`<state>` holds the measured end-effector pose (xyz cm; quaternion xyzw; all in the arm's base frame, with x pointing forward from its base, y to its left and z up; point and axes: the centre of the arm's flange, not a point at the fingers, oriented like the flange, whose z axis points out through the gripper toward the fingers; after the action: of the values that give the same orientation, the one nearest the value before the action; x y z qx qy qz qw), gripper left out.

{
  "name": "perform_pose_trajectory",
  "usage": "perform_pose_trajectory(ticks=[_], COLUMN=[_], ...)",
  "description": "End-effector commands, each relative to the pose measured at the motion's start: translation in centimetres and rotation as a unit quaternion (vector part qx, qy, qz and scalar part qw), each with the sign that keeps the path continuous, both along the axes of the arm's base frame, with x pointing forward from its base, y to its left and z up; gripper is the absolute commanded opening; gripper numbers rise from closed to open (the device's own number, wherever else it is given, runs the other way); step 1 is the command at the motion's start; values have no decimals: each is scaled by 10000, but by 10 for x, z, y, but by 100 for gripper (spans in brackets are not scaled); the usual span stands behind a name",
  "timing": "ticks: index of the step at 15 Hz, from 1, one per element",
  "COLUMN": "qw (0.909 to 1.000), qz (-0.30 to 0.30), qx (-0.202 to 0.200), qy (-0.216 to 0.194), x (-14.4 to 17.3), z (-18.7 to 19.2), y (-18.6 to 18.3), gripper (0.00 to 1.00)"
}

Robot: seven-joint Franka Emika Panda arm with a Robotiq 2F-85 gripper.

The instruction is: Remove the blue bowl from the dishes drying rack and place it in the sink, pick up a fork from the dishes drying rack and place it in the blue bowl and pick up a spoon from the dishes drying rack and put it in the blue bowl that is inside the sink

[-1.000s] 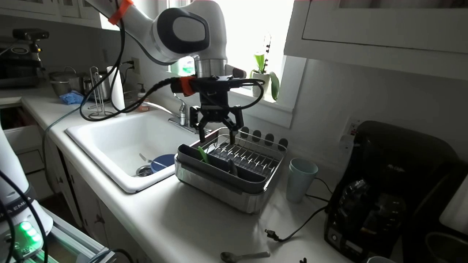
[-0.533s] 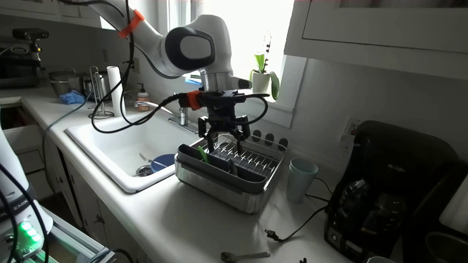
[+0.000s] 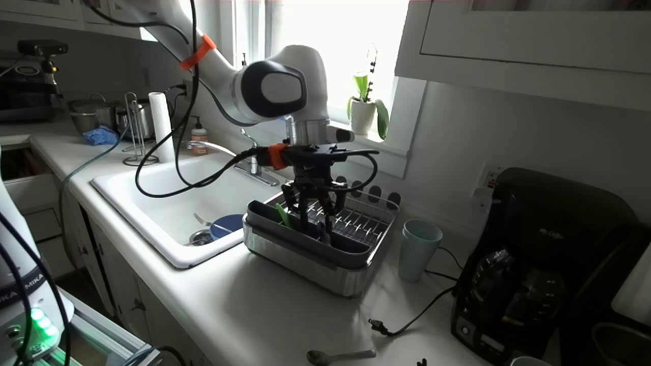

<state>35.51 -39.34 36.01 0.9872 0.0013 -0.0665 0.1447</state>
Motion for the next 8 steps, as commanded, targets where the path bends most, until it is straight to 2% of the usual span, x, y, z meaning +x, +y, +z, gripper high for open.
perform_pose_trajectory(ticks=[1, 4, 6, 8], qw=[10000, 9999, 9998, 9996], qz=[5, -40, -48, -59], qx=[-57, -130, -192, -246], qy=[-40, -78, -84, -96], x=[2, -3, -7, -10], z=[0, 12, 20, 28], y=[-16, -25, -32, -37], gripper=[28, 5, 0, 0])
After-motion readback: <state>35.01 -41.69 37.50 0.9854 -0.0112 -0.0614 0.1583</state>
